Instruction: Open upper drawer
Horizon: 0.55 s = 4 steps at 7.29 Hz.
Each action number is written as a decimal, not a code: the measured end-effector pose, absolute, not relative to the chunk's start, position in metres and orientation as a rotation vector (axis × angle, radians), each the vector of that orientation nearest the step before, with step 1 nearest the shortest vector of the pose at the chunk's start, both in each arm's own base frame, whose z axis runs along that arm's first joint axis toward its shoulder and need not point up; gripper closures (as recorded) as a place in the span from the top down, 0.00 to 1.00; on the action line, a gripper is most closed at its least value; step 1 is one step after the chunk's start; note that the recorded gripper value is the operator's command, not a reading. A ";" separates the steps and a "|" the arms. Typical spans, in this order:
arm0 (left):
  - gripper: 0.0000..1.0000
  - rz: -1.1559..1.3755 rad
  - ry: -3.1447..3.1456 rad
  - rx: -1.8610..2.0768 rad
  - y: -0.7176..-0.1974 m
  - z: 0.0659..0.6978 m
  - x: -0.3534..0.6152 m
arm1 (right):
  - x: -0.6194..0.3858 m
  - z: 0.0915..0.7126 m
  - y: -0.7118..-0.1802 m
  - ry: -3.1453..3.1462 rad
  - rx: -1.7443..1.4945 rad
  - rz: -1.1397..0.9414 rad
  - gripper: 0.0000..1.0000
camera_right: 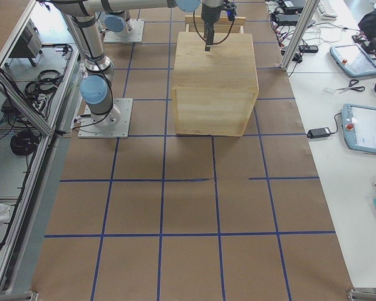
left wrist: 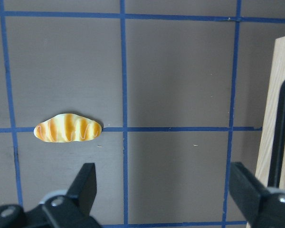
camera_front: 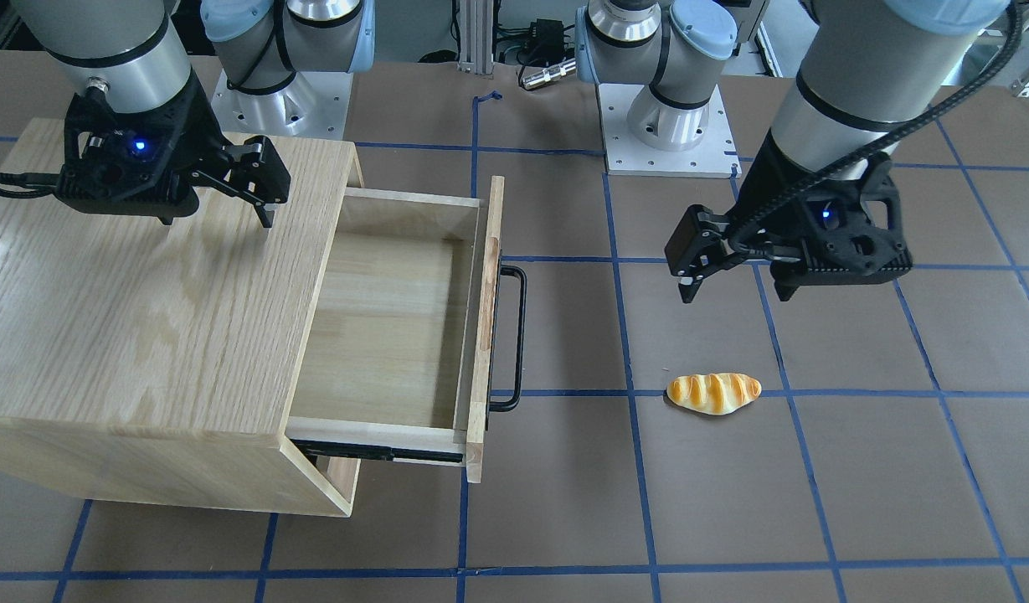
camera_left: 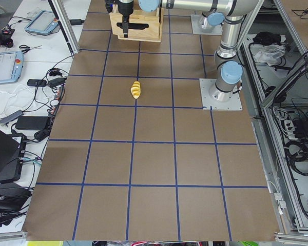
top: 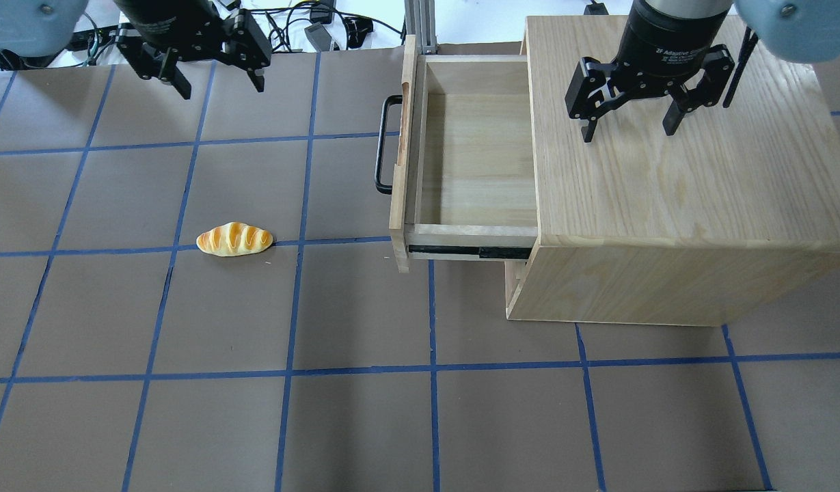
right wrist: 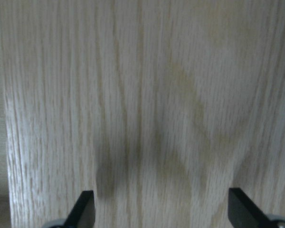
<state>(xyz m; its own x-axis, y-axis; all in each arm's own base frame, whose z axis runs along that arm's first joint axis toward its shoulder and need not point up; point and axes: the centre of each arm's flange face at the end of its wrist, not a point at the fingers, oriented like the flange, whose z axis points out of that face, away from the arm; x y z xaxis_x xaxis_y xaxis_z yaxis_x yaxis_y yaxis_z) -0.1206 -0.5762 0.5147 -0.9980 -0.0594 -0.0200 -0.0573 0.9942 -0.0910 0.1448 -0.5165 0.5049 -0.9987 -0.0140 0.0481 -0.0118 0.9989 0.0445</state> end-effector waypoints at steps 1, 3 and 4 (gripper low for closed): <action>1.00 -0.132 3.087 -0.105 -0.572 0.515 -0.111 | 0.145 0.505 -0.516 -3.092 0.020 -0.068 1.00; 1.00 -0.094 3.081 -0.117 -0.556 0.507 -0.105 | 0.145 0.505 -0.516 -3.092 0.021 -0.068 1.00; 1.00 -0.077 3.086 -0.121 -0.547 0.503 -0.104 | 0.145 0.505 -0.516 -3.092 0.020 -0.068 1.00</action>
